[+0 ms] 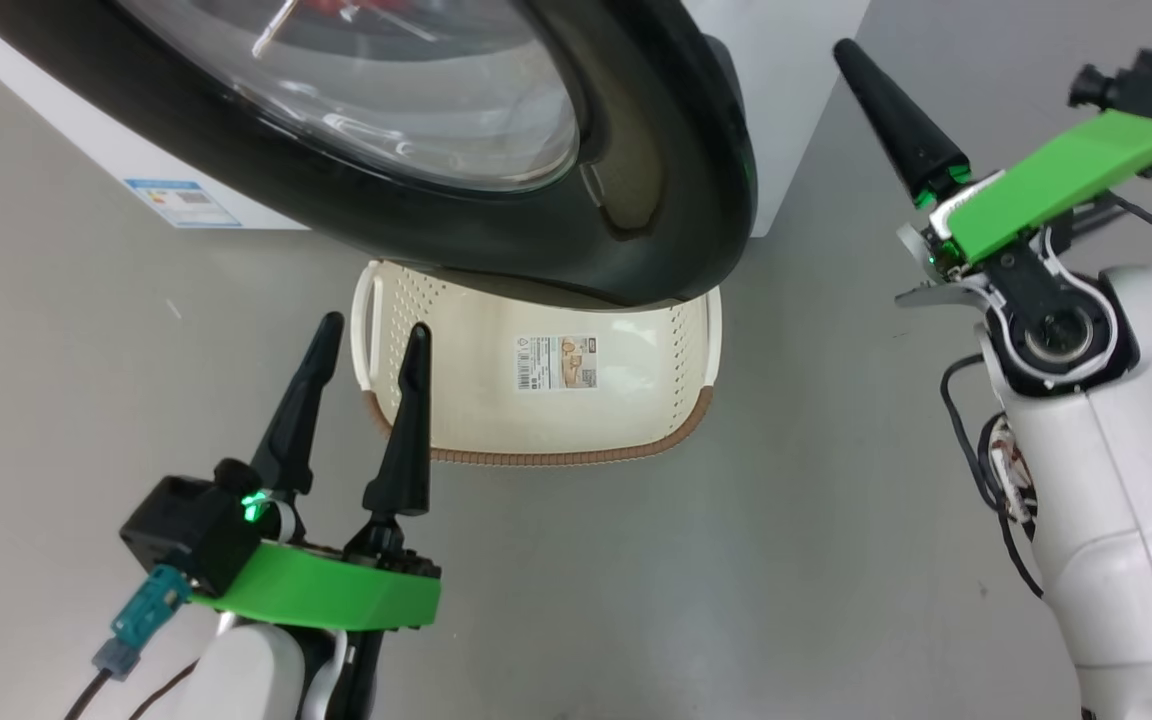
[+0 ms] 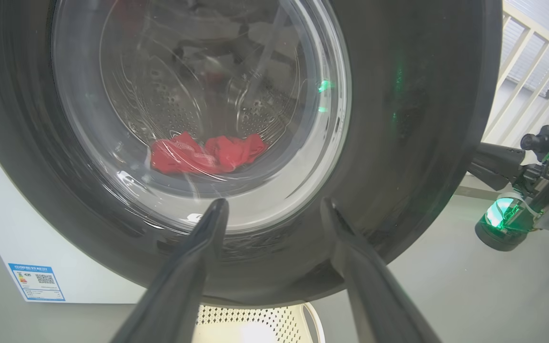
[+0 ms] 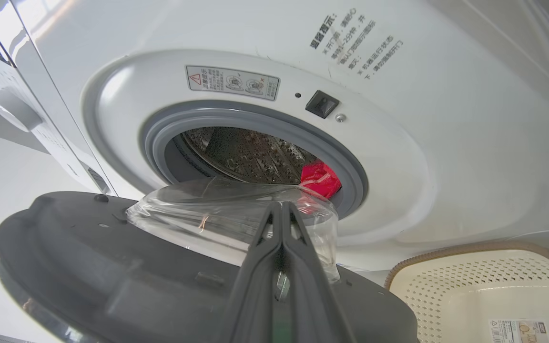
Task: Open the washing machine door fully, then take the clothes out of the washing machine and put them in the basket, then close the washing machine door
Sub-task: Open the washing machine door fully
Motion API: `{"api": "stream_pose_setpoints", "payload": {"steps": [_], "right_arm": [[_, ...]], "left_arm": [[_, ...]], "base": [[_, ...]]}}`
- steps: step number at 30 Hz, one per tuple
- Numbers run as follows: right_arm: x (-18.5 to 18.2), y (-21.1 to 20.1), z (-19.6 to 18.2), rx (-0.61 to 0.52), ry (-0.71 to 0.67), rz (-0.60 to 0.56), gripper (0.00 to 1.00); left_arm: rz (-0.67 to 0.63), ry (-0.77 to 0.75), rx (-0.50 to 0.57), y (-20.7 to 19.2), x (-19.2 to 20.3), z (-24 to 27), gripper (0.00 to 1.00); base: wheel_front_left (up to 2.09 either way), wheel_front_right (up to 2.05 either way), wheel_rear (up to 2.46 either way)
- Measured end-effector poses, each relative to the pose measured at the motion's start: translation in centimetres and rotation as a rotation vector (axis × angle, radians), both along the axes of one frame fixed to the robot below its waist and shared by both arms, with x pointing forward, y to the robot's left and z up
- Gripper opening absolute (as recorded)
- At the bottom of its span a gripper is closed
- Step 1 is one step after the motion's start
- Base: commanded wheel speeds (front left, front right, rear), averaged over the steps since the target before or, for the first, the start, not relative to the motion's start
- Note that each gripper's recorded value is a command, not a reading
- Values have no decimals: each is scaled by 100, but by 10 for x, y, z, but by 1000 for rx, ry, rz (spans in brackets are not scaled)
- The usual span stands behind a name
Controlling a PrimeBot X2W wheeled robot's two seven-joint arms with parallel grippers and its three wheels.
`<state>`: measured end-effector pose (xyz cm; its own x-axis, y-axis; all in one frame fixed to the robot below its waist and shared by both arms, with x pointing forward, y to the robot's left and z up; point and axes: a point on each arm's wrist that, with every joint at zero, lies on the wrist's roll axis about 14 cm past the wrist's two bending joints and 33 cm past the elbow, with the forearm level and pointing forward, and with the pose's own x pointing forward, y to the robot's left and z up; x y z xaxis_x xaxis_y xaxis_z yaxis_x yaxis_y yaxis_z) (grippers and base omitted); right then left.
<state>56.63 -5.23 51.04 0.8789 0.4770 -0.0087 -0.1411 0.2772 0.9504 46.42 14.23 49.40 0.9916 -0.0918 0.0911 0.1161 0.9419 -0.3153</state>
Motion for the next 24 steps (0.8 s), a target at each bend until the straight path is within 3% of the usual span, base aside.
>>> {"api": "stream_pose_setpoints", "payload": {"steps": [9,15,24], "right_arm": [[0,39,2,176,108,201,0],[-9,63,0,227,155,297,0],[-19,78,6,189,147,366,0]], "left_arm": [[6,0,-3,3,-2,1,100],[12,-3,0,5,-4,3,100],[25,-20,5,9,-8,11,100]], "base": [[0,0,0],[0,0,0],[0,0,0]]}}
